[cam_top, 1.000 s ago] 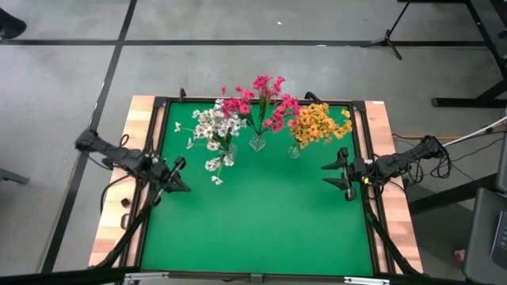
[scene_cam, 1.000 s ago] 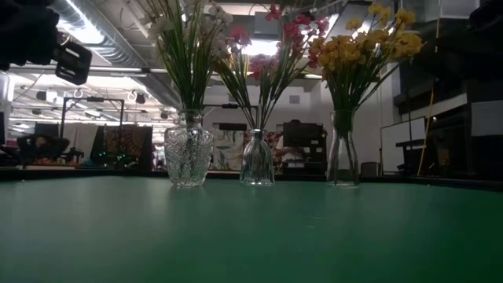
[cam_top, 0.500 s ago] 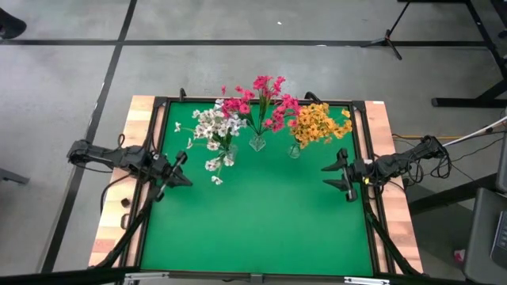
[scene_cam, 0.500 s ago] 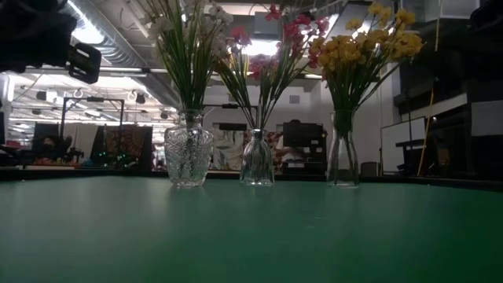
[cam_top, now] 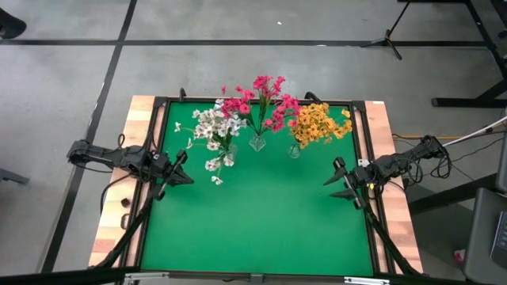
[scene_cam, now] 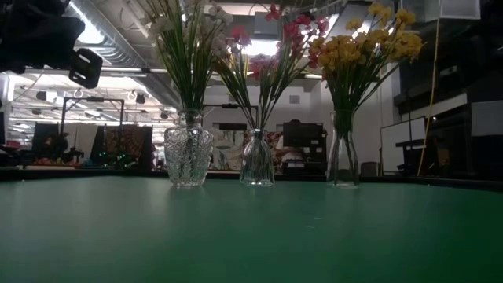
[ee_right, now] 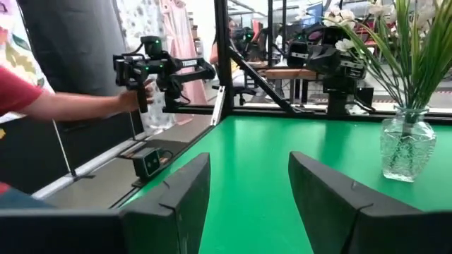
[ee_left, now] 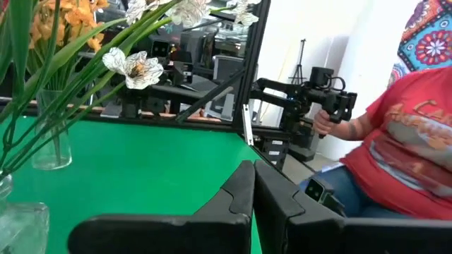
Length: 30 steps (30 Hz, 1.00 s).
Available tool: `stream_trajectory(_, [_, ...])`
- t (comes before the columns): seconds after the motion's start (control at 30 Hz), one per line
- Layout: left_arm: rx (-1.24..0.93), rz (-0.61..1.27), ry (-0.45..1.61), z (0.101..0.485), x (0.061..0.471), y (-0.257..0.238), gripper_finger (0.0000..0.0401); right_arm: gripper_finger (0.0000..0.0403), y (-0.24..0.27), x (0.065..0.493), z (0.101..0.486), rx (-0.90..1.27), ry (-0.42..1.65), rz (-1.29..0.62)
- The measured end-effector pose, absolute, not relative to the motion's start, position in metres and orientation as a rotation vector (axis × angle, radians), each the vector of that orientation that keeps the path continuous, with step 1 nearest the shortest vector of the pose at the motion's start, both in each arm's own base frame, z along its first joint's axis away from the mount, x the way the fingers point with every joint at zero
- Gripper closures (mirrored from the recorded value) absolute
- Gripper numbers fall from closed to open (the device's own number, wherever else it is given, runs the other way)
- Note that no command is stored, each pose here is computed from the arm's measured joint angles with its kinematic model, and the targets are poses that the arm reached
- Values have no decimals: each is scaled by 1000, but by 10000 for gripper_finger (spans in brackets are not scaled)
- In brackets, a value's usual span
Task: Sort flowers into vase by color
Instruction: Return to Home Position
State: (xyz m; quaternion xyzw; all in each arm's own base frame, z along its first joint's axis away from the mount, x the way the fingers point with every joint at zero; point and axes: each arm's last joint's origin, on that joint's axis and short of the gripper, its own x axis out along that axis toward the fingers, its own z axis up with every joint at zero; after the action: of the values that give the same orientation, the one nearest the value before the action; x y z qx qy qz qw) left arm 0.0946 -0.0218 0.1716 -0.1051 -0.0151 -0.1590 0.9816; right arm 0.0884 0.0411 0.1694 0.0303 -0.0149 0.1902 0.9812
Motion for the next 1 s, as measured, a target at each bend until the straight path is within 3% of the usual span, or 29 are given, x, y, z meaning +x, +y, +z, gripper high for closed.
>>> stream_trajectory(1.0, [-201,-318,-33,172,95,-22,401,210,40,89,170,116,-32,330])
